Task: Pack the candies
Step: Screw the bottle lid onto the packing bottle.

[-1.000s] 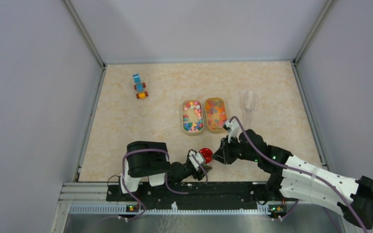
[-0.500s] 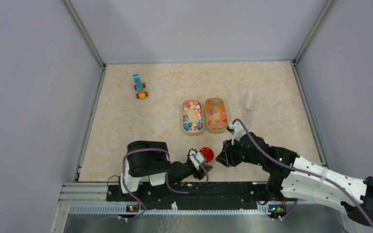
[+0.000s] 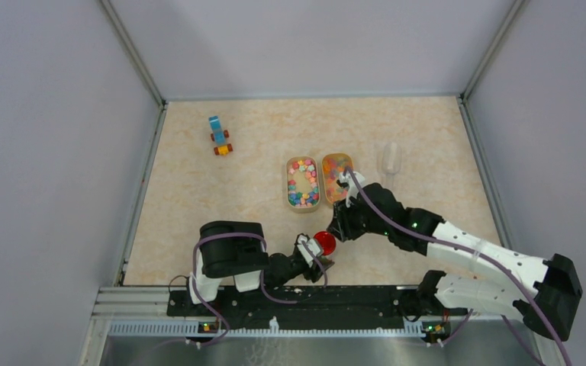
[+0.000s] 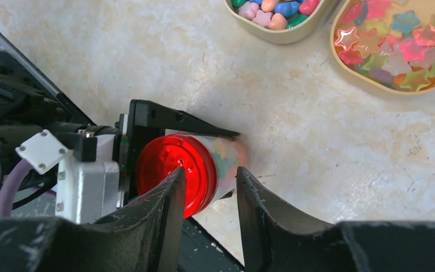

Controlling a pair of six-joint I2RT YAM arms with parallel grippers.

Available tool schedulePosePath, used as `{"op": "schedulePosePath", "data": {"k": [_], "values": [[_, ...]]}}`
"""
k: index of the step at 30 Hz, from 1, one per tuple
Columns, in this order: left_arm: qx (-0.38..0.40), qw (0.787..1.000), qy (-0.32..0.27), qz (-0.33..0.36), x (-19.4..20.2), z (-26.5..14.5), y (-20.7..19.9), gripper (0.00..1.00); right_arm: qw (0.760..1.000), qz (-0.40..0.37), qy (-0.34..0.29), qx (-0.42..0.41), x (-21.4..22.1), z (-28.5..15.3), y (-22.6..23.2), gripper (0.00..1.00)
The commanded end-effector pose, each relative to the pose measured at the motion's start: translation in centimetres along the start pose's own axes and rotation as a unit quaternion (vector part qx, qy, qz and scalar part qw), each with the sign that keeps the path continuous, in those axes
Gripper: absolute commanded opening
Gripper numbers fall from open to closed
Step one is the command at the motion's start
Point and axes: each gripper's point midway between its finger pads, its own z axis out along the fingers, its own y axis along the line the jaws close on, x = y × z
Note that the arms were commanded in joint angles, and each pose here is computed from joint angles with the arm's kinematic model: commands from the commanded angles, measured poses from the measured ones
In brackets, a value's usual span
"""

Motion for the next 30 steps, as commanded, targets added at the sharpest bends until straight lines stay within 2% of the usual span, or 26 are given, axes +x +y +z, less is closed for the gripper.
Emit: {"op": "schedulePosePath", "data": {"k": [1,8,12,22,30], "values": [[0.018,0.997,-0.053,-0.054,-1.9,-0.3,-0.6,0.53,0.998,-0.019,-0.030,-0.056,-3.2,0.6,2.2,0.38],[0.018,0.997,-0.053,-0.054,-1.9,-0.3,-0.5,0.53,0.998,-0.016,-0.003,-0.068,-1.9,2.7,2.0,0.38],[0.018,0.997,-0.054,-0.055,-1.9,-0.3,-0.5,0.53,0.997,-0.011,0.013,-0.070,-0.6,3.0,1.7,0.34],[0.016,0.997,-0.054,-0.057,-1.9,-0.3,-0.5,0.53,0.995,0.024,0.049,-0.078,4.4,1.8,0.8,0.24],[0.014,0.997,-0.054,-0.059,-1.9,-0.2,-0.3,0.54,0.991,0.057,0.058,-0.105,8.3,0.2,2.4,0.19]]}}
